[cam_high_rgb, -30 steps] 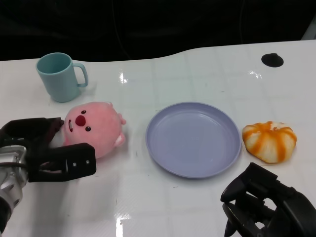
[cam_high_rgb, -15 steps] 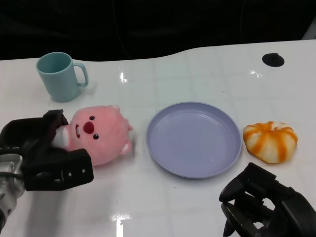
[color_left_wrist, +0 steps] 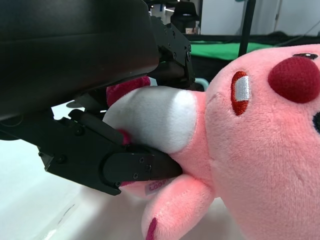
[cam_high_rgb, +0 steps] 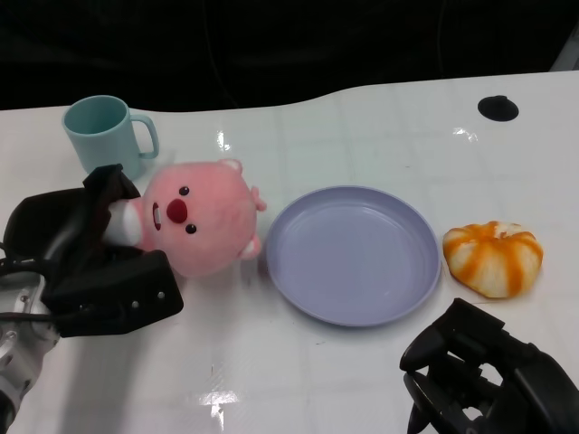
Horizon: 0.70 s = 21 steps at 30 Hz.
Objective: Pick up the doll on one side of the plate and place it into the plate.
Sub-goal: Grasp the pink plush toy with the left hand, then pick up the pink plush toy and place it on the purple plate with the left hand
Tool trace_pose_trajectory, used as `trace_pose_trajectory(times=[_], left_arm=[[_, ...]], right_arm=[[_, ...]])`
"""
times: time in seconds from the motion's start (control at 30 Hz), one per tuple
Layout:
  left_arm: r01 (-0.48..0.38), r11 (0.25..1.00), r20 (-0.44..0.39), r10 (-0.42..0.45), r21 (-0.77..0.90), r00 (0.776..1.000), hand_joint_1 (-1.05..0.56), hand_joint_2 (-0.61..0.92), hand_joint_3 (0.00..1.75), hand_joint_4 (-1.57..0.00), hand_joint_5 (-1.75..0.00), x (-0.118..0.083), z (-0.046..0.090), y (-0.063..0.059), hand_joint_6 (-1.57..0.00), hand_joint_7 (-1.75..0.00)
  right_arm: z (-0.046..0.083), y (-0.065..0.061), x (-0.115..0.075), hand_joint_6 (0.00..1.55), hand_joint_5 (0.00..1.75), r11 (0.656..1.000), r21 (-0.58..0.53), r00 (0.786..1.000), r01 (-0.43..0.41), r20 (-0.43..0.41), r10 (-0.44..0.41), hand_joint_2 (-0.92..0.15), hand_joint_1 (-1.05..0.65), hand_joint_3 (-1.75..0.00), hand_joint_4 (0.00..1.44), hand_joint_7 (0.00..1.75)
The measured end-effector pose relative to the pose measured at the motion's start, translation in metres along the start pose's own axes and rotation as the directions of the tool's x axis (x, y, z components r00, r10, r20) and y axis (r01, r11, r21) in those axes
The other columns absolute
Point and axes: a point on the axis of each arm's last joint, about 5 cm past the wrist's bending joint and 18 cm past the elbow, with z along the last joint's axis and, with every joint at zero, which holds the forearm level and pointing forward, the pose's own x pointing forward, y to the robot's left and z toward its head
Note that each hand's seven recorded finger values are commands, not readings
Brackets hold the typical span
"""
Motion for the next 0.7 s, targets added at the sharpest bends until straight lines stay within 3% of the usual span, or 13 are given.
trace_pose_trajectory(times=[0.13,0.3,0.5,0.7], left_arm=[[-0.011,1.0,0.023,0.012,-0.027,1.0,-0.17,0.48,1.1,-0.92,-1.75,0.0,0.007,0.007,-0.72,-1.75],[-0.008,0.999,0.082,0.012,-0.047,0.997,-0.17,0.46,1.12,-0.92,-1.75,0.001,0.024,0.015,-0.71,-1.75],[0.016,0.995,0.161,-0.001,-0.096,0.987,-0.17,0.51,0.96,-0.91,-1.75,0.004,0.053,0.02,-0.7,-1.75],[0.069,0.988,0.248,-0.032,-0.139,0.968,-0.16,0.45,1.0,-0.94,-1.75,0.008,0.09,0.012,-0.7,-1.75]], right_arm=[[0.0,-0.001,0.0,0.51,1.71,1.0,-0.001,1.0,0.002,-0.001,-0.002,-0.87,-0.35,-0.58,0.61,1.57],[0.0,-0.001,0.0,0.51,1.71,1.0,-0.002,1.0,0.001,-0.001,-0.001,-0.87,-0.35,-0.59,0.62,1.57],[0.0,0.0,0.0,0.51,1.7,1.0,-0.002,1.0,-0.001,-0.005,0.001,-0.88,-0.36,-0.58,0.61,1.57],[0.001,0.0,0.0,0.51,1.71,1.0,0.001,1.0,-0.004,-0.002,0.004,-0.88,-0.35,-0.58,0.61,1.58]])
